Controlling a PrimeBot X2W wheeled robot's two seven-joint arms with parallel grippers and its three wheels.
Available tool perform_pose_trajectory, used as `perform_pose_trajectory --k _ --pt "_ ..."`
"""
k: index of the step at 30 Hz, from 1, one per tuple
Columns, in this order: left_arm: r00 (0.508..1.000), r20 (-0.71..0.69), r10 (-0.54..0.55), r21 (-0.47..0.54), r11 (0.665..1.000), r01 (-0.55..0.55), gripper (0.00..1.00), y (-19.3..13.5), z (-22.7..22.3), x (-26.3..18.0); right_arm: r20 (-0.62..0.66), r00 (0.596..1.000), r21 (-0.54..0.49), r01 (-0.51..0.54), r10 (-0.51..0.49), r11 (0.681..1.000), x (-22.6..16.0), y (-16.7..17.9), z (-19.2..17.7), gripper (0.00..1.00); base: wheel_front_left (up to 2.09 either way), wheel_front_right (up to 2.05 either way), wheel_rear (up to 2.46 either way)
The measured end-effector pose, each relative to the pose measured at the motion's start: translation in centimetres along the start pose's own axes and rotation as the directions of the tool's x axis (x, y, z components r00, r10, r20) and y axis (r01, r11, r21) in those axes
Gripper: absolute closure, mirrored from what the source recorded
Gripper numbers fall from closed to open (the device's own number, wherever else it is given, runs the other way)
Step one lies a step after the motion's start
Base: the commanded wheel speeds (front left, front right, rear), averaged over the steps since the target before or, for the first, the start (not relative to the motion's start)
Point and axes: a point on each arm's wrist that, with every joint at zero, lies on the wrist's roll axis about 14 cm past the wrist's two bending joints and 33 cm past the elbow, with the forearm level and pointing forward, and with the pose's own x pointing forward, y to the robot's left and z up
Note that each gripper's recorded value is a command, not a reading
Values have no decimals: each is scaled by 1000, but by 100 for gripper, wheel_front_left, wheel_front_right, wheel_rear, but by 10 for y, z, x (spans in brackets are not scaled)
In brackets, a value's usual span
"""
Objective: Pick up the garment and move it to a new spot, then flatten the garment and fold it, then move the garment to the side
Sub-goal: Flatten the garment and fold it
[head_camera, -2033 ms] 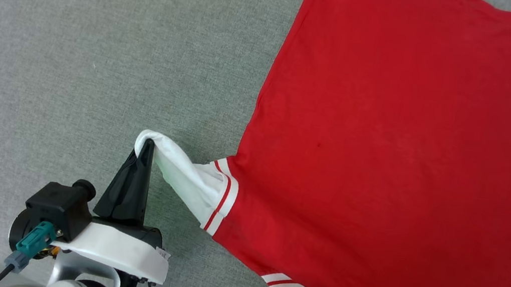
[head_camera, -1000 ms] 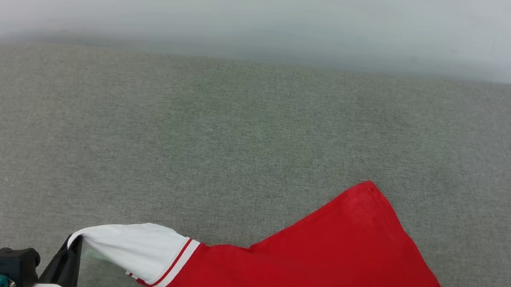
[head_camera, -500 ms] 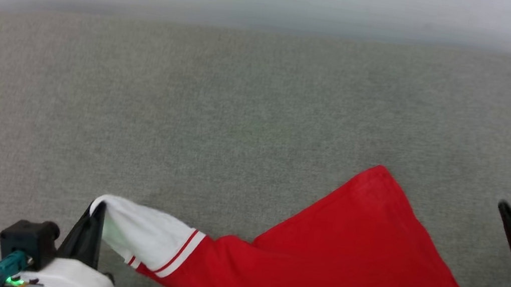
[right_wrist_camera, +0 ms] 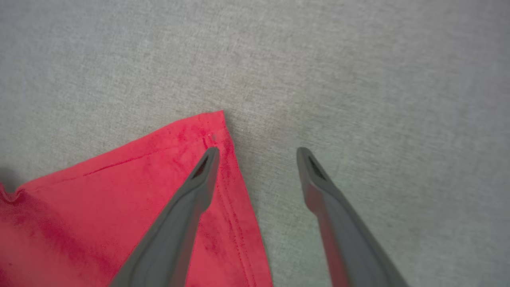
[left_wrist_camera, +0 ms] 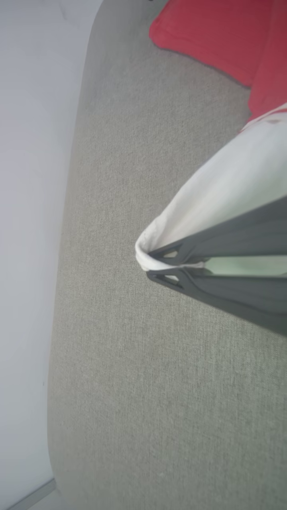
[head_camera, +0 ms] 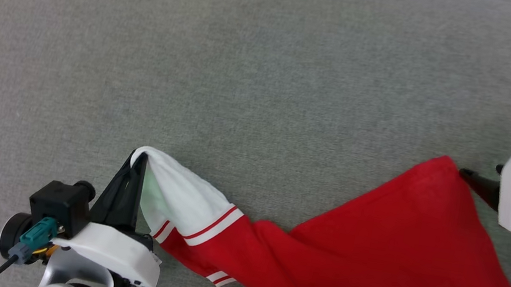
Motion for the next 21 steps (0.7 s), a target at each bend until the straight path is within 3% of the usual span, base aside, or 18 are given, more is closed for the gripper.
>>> perform_pose_trajectory --k 4,11,12,14,21 --pt "1000 -6 7 -6 1000 -7 100 3 -6 6 -164 985 -25 -57 52 998 26 22 -20 0 0 0 0" --pt "1000 -20 22 -13 1000 -22 100 8 -16 11 -251 966 -50 -69 55 996 43 28 -32 0 0 0 0" --pt "1000 -19 20 -13 1000 -21 100 9 -16 11 -253 966 -49 -70 55 996 43 29 -33 18 0 0 0" --pt "1000 -19 25 -28 999 -26 100 9 -17 10 -254 966 -50 -70 55 996 43 29 -33 100 0 0 0" --pt "999 28 27 -18 1000 -26 100 13 -4 9 -183 980 -64 -87 74 994 32 39 -25 100 0 0 0"
